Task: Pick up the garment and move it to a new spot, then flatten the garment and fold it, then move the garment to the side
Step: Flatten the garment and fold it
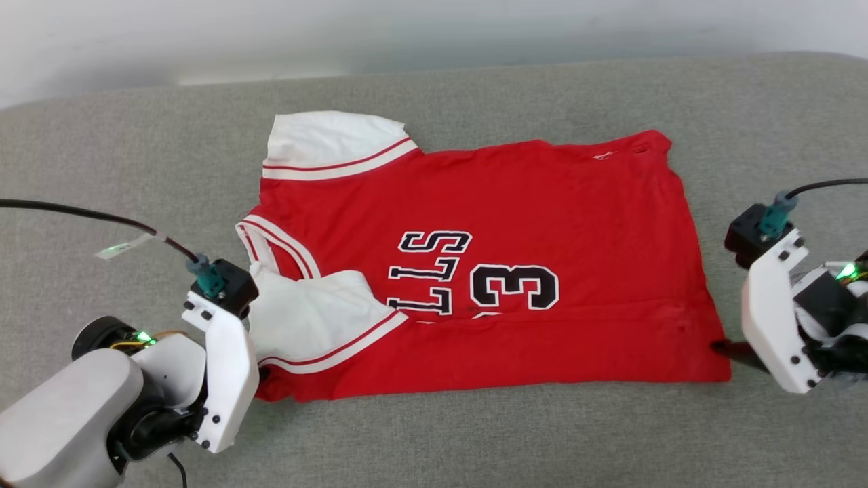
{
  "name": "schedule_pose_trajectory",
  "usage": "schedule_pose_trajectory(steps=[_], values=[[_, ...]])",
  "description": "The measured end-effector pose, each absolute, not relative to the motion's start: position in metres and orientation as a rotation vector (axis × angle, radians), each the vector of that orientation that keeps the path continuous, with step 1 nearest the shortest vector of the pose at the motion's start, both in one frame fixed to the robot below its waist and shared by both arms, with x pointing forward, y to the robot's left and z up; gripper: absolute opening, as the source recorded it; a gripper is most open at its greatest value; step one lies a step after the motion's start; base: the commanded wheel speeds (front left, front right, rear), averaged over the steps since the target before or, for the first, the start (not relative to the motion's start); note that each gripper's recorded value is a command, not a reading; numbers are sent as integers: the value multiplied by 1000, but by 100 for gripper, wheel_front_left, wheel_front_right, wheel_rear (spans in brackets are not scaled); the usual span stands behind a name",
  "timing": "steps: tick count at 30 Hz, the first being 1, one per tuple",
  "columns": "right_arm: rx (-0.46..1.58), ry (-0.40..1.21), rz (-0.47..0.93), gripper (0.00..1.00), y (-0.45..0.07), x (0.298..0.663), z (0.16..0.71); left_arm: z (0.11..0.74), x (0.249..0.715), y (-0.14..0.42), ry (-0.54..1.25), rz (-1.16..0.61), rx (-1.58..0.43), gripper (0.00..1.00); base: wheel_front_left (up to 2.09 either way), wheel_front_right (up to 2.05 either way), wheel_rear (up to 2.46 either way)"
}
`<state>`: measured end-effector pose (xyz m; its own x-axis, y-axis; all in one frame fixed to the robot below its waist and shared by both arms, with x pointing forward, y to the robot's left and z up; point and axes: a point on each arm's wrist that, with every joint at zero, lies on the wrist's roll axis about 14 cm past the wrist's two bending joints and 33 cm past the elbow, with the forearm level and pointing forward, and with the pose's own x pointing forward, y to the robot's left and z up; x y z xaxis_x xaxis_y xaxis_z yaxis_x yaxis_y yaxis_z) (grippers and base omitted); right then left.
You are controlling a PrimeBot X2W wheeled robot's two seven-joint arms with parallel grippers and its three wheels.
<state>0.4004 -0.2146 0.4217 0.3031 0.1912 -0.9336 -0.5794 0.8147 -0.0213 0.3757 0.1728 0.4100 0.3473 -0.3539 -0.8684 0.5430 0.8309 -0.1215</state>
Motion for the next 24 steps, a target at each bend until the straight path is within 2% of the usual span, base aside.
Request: schedule_pose_trajectory(steps=[3,12,13,14,15,24], values=[[-359,1224,546,100,-206,396,400,406,376,170,1072,-596,203,0,0,0,0],[-240,1246,570,100,-184,392,360,396,378,175,1084,-590,198,0,0,0,0],[-230,1242,569,88,-184,392,360,395,378,175,1081,-589,196,0,0,0,0],[-223,1230,565,23,-184,392,361,395,377,175,1082,-589,194,0,0,0,0],[-214,1218,562,0,-184,392,362,395,376,174,1080,-591,188,0,0,0,0],[-209,1049,560,0,-188,398,402,417,365,174,1015,-586,163,0,0,0,0]])
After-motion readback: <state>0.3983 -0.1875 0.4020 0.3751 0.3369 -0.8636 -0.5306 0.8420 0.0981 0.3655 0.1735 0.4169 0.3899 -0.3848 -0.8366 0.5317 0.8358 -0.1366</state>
